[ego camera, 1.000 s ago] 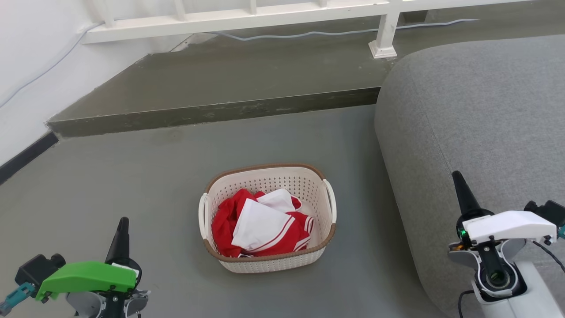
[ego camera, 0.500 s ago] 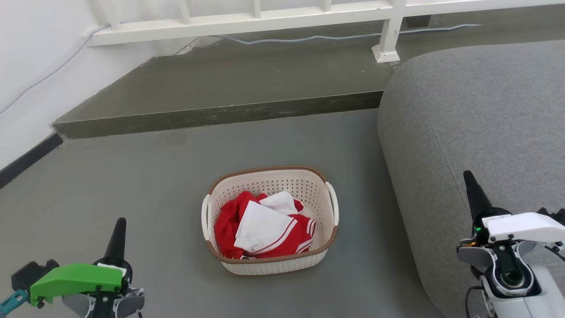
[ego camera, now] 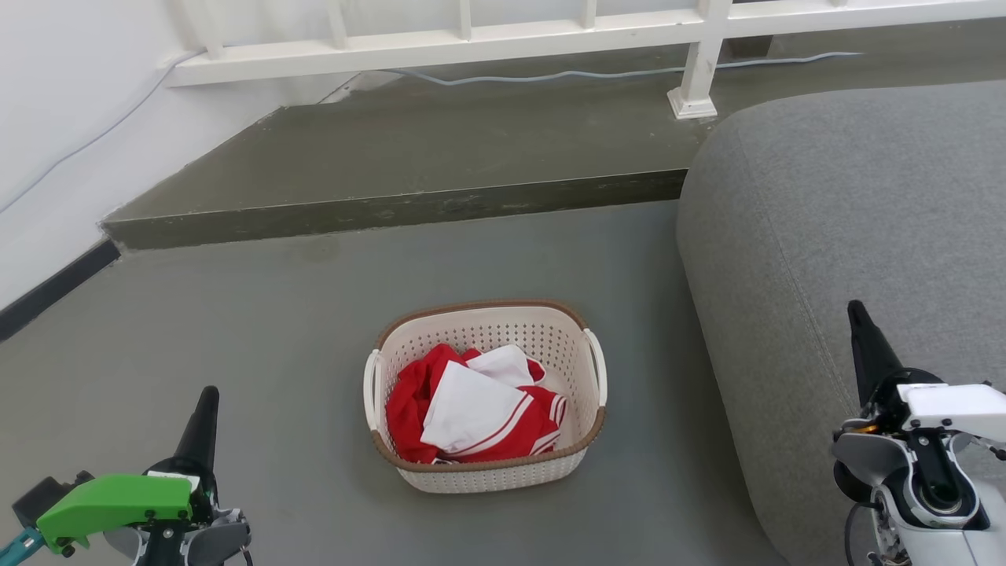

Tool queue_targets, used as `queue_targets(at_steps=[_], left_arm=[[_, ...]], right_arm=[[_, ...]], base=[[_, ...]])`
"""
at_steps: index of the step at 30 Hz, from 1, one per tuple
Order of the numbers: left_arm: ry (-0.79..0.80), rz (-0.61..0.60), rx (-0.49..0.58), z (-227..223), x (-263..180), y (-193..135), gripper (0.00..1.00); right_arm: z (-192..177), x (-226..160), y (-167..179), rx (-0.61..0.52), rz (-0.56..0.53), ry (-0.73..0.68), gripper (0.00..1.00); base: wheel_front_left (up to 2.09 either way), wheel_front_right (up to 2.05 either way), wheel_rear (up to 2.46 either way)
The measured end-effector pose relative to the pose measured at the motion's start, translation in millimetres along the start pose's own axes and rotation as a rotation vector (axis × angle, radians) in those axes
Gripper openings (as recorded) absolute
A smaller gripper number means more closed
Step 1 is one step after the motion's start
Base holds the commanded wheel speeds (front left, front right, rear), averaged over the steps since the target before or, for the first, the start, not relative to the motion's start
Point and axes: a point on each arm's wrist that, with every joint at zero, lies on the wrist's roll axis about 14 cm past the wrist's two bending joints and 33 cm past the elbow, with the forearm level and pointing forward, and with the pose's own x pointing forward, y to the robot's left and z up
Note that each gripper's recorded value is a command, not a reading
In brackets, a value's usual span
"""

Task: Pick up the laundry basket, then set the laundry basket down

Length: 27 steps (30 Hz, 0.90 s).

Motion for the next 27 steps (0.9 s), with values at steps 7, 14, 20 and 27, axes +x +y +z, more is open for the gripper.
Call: queue_targets(at_steps=[7,14,20,27], left_arm=[[-0.001,-0.016,-0.083,3.9,-1.2,-3.2,0.0],[-0.005,-0.027,-0.106,5.5,-1.2,-4.9,0.0],[-0.005,-0.031,-0.105,5.5,-0.2,-6.5,0.0],[-0.005,-0.031,-0.105,5.5,-0.1,-6.6,0.0]], right_arm=[[5.9,-0.2,3.8,0.086,0.016,-0.01,0.0],[7.6,-0.3,4.6,0.099,0.021,-0.015,0.0],[7.6,-0.5,4.5,0.099,0.021,-0.015,0.0],[7.5,-0.5,4.4,0.1,0.021,-0.014,0.0]], base=[[0.0,0.0,0.0],[0.0,0.0,0.0],[0.0,0.0,0.0],[0.0,0.0,0.0]])
